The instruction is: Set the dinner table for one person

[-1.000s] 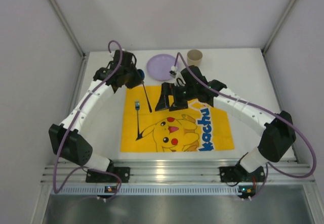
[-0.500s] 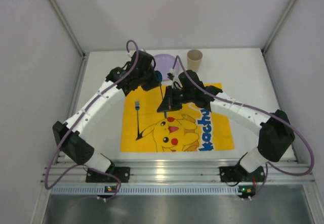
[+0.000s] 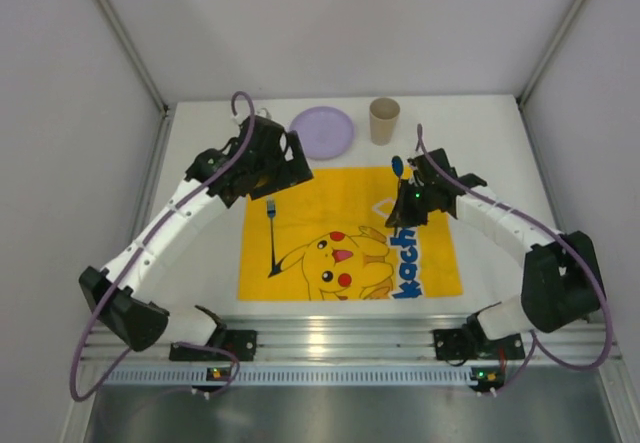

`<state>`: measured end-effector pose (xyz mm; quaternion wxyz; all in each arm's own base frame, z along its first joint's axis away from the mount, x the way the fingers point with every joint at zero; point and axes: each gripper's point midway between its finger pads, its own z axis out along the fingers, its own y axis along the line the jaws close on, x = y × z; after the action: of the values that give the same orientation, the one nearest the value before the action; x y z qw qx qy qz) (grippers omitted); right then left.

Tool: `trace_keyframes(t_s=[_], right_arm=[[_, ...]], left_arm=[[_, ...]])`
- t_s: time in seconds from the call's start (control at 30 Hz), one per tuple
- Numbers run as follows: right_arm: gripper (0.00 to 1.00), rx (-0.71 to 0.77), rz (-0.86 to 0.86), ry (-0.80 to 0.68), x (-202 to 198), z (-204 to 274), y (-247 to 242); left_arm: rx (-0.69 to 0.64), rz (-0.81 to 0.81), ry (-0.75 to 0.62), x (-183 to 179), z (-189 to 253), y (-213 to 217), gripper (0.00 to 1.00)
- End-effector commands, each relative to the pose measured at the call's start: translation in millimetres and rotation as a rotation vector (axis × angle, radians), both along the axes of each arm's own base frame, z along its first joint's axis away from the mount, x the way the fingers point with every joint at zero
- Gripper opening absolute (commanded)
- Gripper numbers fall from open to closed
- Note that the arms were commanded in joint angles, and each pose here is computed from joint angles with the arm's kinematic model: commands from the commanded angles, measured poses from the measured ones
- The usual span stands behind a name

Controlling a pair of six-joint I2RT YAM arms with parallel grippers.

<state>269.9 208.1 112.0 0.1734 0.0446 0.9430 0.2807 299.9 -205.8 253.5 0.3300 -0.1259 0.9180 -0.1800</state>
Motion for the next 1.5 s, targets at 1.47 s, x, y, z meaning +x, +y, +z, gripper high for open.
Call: trace_keyframes(t_s=[1.47], right_arm=[[0.39, -0.394, -0.019, 0.242, -27.2, 17.6, -76.6]], left_arm=[[-0.053, 0.048, -0.016, 227.8, -116.4, 52.5, 0.94]])
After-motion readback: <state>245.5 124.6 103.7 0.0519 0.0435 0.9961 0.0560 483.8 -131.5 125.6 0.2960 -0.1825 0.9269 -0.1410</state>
